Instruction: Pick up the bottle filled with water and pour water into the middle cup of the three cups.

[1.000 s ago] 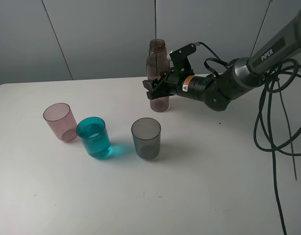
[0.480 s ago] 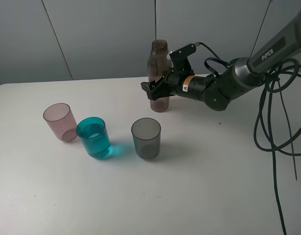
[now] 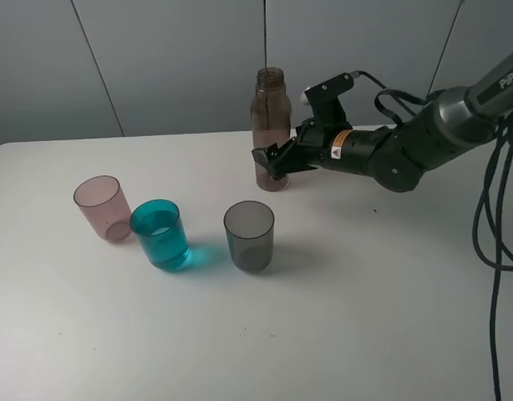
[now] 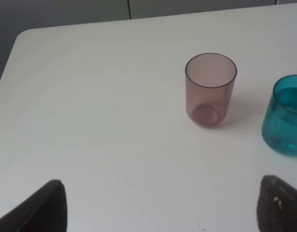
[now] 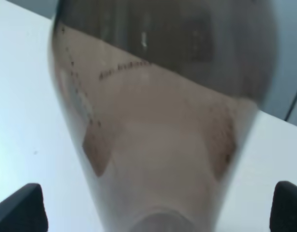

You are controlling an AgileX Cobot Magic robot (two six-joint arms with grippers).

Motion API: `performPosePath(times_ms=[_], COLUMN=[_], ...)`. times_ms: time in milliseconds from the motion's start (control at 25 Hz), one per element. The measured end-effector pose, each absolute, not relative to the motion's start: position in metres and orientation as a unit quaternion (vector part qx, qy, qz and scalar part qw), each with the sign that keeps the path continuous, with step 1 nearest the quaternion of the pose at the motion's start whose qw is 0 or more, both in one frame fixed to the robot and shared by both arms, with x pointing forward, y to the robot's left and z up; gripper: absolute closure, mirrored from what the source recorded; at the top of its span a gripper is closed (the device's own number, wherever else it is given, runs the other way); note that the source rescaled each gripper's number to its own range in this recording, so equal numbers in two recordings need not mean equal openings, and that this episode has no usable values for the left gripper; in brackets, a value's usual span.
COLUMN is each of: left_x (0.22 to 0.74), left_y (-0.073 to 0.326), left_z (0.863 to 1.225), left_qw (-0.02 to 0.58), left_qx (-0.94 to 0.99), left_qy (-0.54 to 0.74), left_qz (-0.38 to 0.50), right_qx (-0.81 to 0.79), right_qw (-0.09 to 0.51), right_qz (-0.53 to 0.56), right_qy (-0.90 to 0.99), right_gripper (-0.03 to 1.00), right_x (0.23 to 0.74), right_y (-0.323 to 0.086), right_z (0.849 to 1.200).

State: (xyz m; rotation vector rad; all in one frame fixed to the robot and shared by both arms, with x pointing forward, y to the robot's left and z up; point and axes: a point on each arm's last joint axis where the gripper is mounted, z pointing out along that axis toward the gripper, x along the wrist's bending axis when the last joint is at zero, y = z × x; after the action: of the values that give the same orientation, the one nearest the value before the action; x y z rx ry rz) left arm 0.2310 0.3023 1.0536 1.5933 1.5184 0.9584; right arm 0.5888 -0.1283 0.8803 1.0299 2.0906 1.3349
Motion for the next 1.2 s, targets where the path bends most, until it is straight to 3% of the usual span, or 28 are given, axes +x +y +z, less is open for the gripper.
performPosePath(times_ms=[200, 520, 720, 1000, 1200], left_x=[0.231, 0.231, 0.231, 0.231, 0.231], left_y=[0.302, 0.302, 0.302, 0.302, 0.302], left_z=[1.054, 1.054, 1.054, 1.054, 1.054], left_qw=[0.362, 0.362, 0.362, 0.362, 0.362], left_qx=[0.619, 0.619, 0.619, 0.619, 0.619], left_qy=[0.590, 0.590, 0.590, 0.590, 0.590], left_qz=[0.372, 0.372, 0.372, 0.372, 0.372], right_qx=[0.401, 0.447, 0.508, 0.539, 0.539], right_qw=[0.242, 0.321, 0.325, 0.269, 0.265], right_qz=[0.455, 0.404, 0.412, 0.386, 0.370], right_qy=[0.757, 0.731, 0.683, 0.698, 0.709], right_gripper=[-0.03, -0.03, -0.03, -0.03, -0.03], right_x=[0.564, 0.521, 0.453, 0.343, 0.290], right_y=[-0.159, -0.198, -0.229, -0.264, -0.284], right_z=[0.911, 1.036, 1.102, 1.127, 1.105])
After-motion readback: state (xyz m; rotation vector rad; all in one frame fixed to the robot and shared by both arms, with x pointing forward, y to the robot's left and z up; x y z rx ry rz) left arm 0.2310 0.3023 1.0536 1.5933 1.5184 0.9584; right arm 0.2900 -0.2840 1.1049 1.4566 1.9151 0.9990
